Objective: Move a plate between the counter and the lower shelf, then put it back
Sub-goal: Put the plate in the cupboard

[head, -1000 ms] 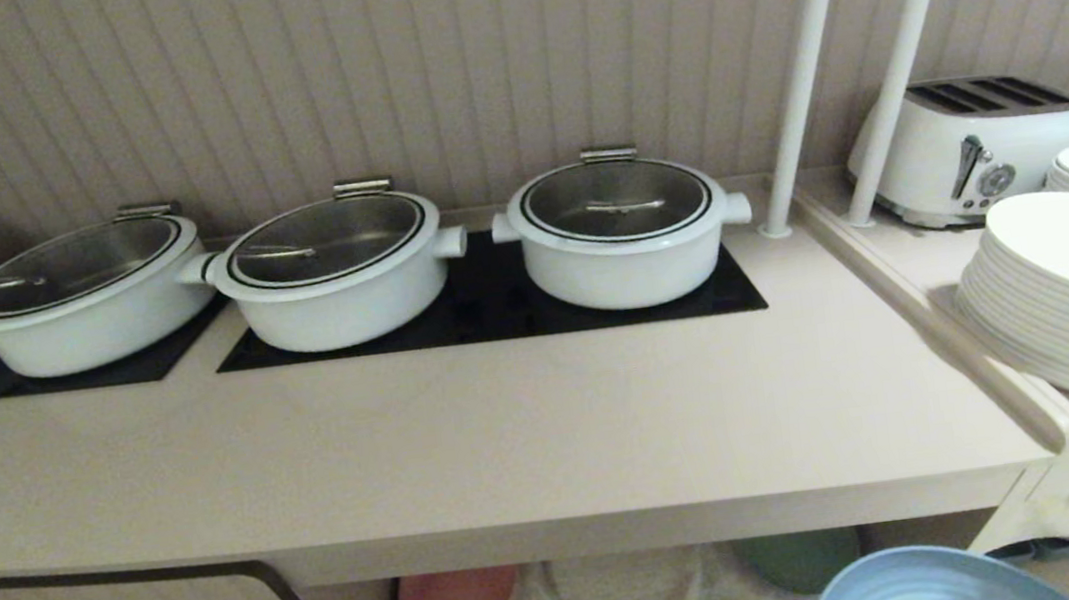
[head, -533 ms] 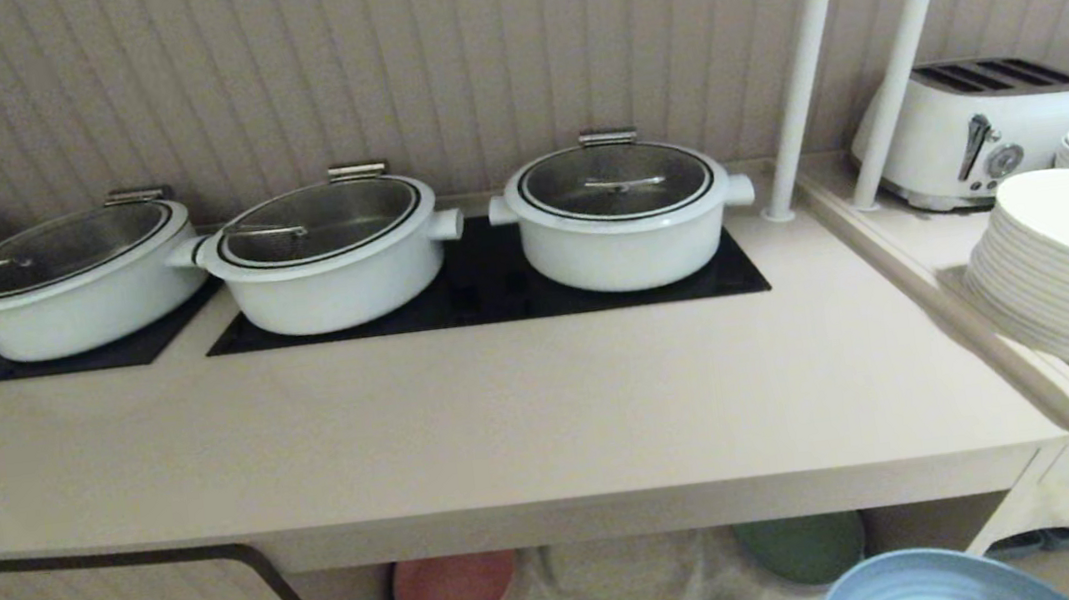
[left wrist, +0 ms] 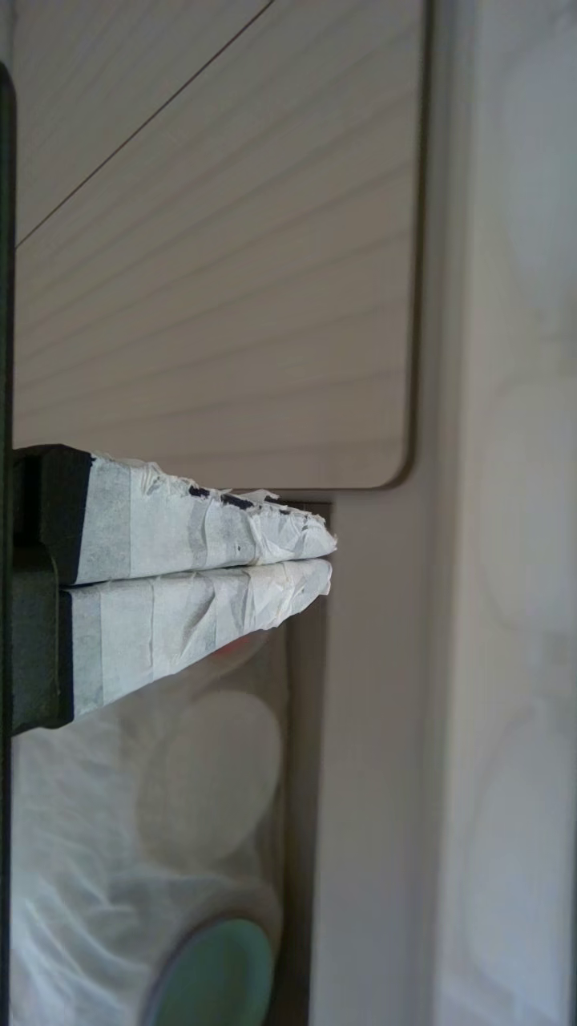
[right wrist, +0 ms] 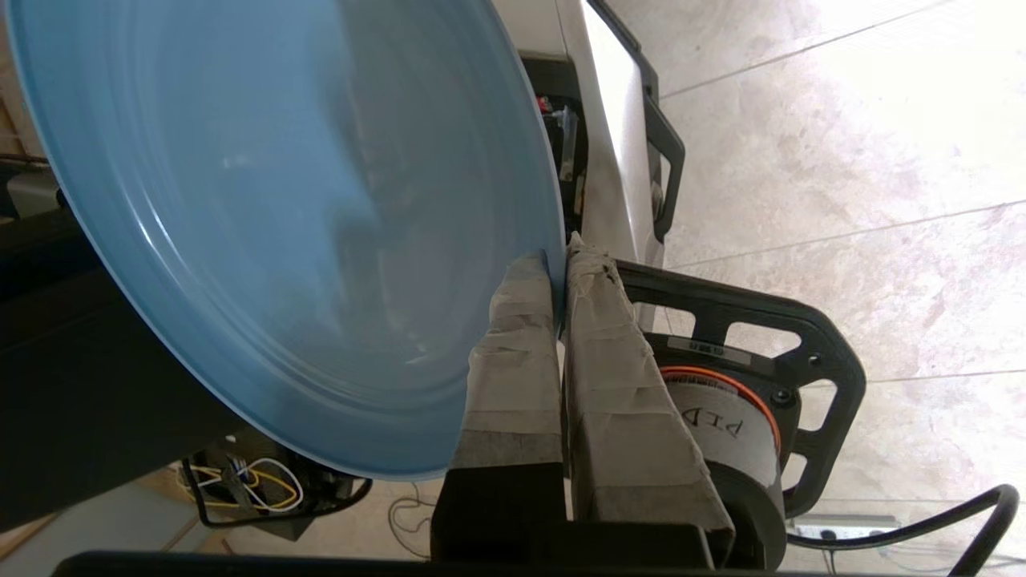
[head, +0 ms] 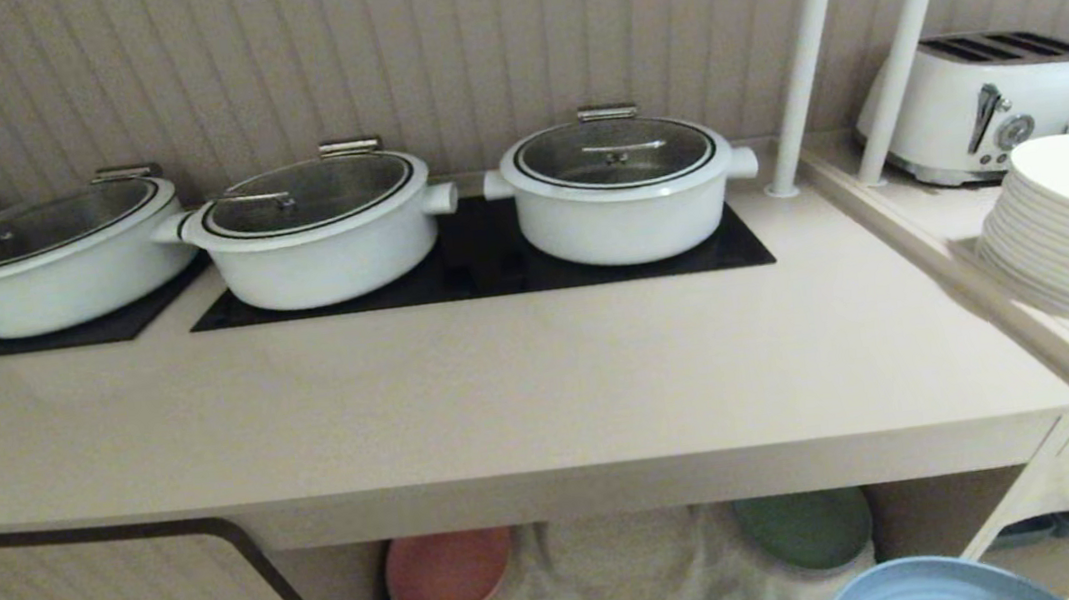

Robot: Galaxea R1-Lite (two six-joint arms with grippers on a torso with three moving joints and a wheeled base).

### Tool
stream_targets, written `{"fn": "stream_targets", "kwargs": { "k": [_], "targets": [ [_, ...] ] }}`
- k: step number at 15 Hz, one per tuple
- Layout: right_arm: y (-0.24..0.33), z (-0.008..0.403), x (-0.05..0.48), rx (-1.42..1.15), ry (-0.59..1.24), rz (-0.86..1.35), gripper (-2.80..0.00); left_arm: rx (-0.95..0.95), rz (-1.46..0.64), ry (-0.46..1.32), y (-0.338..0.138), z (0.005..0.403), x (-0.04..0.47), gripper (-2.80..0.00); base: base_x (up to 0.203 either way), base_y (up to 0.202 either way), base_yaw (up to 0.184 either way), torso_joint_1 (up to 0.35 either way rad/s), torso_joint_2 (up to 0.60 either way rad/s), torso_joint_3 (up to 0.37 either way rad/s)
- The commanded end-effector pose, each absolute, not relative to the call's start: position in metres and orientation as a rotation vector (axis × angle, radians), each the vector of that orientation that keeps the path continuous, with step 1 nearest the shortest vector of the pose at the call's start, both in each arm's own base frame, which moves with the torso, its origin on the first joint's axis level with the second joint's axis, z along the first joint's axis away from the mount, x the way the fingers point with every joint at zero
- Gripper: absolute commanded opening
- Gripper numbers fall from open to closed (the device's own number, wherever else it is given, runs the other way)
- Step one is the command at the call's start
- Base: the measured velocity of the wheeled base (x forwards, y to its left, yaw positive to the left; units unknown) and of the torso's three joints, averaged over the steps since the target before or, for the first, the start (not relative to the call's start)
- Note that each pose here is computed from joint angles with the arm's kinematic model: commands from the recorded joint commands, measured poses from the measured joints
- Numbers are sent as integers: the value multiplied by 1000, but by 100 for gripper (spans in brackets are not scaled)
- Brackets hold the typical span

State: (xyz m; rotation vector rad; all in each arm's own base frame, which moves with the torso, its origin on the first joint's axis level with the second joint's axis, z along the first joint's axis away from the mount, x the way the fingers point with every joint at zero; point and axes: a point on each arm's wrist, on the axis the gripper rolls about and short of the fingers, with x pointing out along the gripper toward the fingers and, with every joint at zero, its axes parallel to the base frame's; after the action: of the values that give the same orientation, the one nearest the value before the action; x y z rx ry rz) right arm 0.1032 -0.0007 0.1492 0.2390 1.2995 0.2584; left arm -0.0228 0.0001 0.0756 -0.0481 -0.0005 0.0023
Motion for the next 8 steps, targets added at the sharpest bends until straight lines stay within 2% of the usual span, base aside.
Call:
{"fn": "stream_targets", "kwargs": {
  "k": [1, 8],
  "targets": [
    [-1, 149, 102, 240, 1301, 261, -280, -49, 3, -2, 0, 76, -23, -280, 0, 0, 0, -180, 379, 204],
    [0, 147, 99, 241, 1305, 260, -280, -49, 3, 0, 0, 76, -23, -280, 0, 0, 0, -240, 524, 281]
  ]
}}
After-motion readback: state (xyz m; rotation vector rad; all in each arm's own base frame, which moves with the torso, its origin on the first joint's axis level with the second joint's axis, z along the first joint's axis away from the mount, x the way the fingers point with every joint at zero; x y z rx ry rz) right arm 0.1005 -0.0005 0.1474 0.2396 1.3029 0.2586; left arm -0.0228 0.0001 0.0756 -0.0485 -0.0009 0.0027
